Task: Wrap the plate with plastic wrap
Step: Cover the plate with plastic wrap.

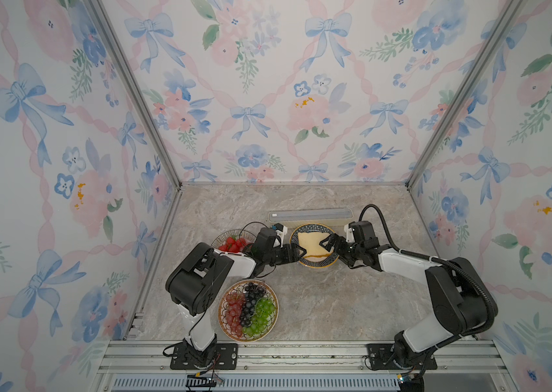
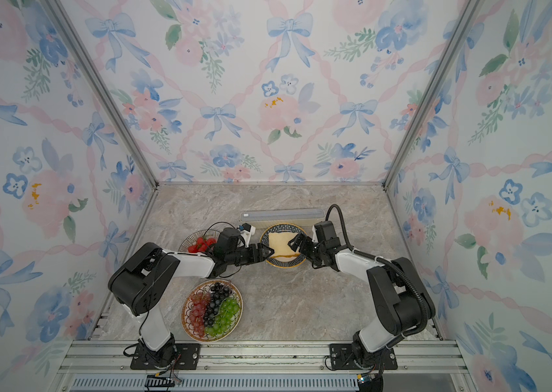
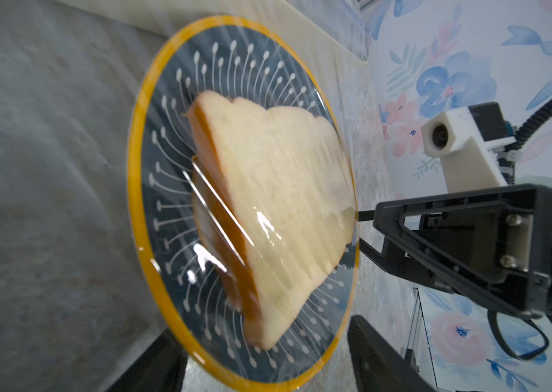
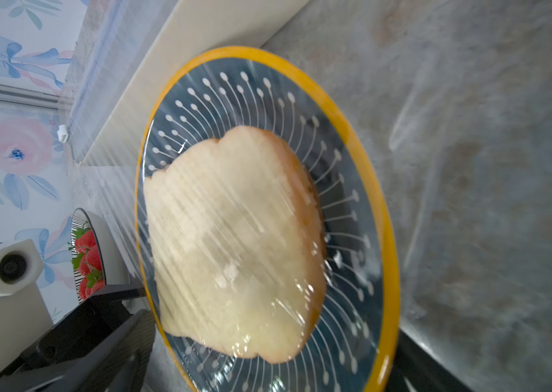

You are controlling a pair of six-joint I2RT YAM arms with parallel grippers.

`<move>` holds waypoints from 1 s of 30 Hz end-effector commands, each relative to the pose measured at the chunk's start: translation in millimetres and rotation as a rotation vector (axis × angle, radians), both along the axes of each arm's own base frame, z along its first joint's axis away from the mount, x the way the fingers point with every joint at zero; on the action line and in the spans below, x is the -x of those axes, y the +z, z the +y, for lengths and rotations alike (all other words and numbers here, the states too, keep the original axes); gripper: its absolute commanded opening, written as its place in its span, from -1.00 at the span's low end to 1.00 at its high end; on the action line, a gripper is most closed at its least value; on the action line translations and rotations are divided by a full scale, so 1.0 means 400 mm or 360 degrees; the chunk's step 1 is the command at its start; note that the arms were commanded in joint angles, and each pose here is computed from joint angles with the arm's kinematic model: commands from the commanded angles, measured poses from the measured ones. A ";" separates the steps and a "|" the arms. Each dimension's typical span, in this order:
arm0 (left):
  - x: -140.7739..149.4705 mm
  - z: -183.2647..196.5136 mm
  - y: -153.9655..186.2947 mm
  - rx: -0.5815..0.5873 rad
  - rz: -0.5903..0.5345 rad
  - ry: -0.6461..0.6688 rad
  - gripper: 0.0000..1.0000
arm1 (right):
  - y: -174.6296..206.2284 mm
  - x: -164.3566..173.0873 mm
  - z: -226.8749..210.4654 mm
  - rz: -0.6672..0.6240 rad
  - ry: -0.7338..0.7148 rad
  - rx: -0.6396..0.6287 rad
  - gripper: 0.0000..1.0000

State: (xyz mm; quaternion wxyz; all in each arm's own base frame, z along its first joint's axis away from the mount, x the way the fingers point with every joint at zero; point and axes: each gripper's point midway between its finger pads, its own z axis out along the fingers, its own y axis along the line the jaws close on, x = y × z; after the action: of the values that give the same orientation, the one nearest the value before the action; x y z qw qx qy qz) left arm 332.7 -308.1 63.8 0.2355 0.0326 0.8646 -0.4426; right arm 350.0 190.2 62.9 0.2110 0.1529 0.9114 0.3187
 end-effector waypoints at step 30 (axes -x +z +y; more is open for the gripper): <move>-0.353 0.370 0.165 -0.0502 -0.0390 0.0366 -0.12 | 0.290 -0.298 0.280 -0.0959 0.0583 0.0814 0.83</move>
State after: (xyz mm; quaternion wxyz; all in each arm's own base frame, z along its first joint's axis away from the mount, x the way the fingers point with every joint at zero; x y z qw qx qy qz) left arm 471.7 -151.2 145.3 0.4081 0.0015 0.8769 -0.2538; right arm 454.5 274.7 173.7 0.4108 -0.1294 0.8892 0.1545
